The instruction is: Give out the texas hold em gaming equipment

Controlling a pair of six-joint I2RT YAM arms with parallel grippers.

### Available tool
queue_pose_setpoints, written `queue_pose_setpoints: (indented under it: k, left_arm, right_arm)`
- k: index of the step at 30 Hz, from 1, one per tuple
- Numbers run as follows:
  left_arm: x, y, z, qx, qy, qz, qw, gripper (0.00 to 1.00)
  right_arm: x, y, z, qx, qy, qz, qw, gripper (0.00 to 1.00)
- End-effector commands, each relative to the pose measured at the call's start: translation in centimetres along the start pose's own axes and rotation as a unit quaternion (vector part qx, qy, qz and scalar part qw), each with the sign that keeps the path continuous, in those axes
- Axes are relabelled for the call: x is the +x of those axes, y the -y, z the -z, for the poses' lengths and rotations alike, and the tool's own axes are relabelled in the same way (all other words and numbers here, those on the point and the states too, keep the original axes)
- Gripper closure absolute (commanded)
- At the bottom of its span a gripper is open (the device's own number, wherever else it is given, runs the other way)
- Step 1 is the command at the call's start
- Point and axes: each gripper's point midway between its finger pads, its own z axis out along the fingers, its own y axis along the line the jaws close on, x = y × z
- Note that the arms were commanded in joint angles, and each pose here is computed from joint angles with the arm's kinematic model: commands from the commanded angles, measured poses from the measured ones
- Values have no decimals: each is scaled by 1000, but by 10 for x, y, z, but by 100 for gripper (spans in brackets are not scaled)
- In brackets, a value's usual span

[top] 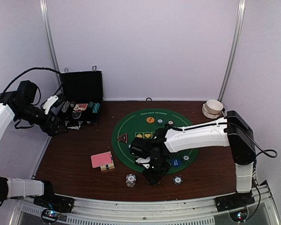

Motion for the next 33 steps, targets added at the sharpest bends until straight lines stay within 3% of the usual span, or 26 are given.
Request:
queue_pose_setpoints:
  k: [1,14,23,33]
  left_arm:
    - [-9,3,6,2,14,-15,1000,3]
    - [-10,4,7,1,16,-18,1000,2]
    - [-10,4,6,5,17,-17,1000,2]
    - [-10,3,6,5,16,-17,1000,2]
  right_arm:
    - [-8,7,33,8,35,-1,999,68]
    - [-4,92,40,34,47,-100,993,71]
    - [-6,112,29,41,43,-121,991,72]
    - [-1,190,71,79,81,-204,972,72]
